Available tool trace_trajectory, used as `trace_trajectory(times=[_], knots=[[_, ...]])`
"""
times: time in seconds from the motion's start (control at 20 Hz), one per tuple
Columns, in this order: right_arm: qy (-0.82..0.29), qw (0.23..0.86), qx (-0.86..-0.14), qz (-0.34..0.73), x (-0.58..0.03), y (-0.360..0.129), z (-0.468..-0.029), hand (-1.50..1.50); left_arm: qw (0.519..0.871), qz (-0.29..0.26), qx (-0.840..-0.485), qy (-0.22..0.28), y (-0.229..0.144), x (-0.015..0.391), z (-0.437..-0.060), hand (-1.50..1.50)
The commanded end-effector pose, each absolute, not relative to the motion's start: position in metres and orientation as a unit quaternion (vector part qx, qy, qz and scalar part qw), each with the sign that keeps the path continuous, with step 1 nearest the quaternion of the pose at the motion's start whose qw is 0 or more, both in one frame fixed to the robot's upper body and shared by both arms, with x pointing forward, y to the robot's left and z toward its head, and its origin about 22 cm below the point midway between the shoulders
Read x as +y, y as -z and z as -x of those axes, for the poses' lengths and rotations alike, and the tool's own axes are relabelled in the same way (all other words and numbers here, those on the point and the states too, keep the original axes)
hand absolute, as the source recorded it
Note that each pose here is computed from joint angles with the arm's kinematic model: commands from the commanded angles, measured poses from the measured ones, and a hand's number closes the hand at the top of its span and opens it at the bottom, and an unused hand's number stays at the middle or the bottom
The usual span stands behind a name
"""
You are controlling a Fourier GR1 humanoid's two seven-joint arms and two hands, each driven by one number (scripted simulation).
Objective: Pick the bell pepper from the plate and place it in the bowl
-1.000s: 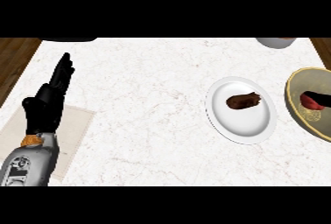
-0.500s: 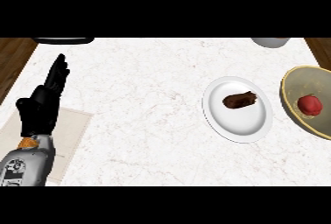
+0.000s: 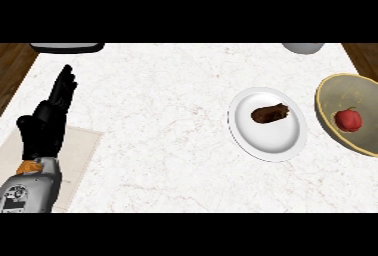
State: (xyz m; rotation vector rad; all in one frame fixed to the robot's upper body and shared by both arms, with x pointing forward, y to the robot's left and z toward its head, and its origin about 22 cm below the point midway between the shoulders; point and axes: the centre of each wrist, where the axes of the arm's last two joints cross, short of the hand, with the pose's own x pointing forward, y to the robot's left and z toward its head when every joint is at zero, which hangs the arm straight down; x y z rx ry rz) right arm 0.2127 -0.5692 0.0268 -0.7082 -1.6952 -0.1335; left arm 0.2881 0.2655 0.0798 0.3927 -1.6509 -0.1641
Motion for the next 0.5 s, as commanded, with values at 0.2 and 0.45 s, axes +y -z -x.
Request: trace_trajectory(times=[0.2,0.45], knots=[[0.040,0.595,-0.752,0.279,-0.587,-0.006,-0.145,-1.50,0.662,-0.170,-0.726,0.076,-0.062,0.266,-0.278,0.00],[0.048,0.599,-0.754,0.264,-0.578,0.000,-0.150,-1.50,0.661,-0.166,-0.728,0.072,-0.095,0.281,-0.287,0.00]])
